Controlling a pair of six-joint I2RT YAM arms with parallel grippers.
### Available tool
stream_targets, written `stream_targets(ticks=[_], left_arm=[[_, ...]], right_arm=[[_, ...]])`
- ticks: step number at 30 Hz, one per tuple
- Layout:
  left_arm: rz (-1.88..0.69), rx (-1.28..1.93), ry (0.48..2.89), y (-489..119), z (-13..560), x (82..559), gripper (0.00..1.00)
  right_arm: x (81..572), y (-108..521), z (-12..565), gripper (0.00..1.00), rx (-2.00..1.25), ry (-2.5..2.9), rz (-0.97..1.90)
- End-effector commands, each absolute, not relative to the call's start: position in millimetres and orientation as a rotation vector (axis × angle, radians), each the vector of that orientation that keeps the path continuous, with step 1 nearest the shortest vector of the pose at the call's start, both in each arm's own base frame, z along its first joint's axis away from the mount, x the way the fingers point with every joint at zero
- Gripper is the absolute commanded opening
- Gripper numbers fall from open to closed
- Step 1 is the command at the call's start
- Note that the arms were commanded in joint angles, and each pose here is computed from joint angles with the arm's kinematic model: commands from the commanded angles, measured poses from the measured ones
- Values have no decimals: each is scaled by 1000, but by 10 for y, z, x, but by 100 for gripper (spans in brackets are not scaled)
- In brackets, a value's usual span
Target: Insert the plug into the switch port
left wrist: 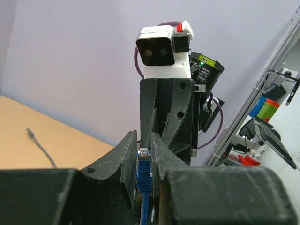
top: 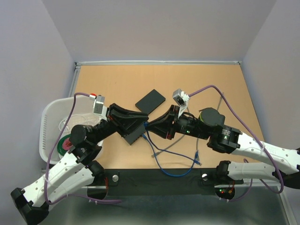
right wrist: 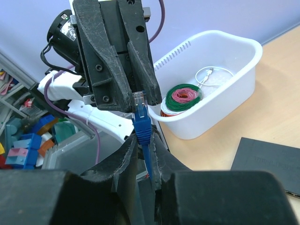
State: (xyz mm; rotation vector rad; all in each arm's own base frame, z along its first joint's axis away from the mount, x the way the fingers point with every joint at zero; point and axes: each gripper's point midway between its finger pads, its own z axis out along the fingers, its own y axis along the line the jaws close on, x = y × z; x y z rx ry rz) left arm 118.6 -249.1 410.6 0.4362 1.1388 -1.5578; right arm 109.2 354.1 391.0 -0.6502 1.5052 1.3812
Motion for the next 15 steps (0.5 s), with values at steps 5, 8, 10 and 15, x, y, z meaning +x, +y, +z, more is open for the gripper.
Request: stream_targets(ticks=[5,8,10,15], left_arm=[[-1580,455,1073,-2453,4203,1095,0],[-1580,457,1073,-2454,4202,1093,0],[-1581,453,1074,-2453,4204,1097,0],[-1582,452,1079,-2461,4190,1105,0]], right_arm=[[1140,3541,4111,22,-600,1433,1404],[1141,3541,4107,22,-601,1432,1403],[1132,3548,4105,25,-606,1432,1408],[1128,3563,4093,25,-608,1434,1413]])
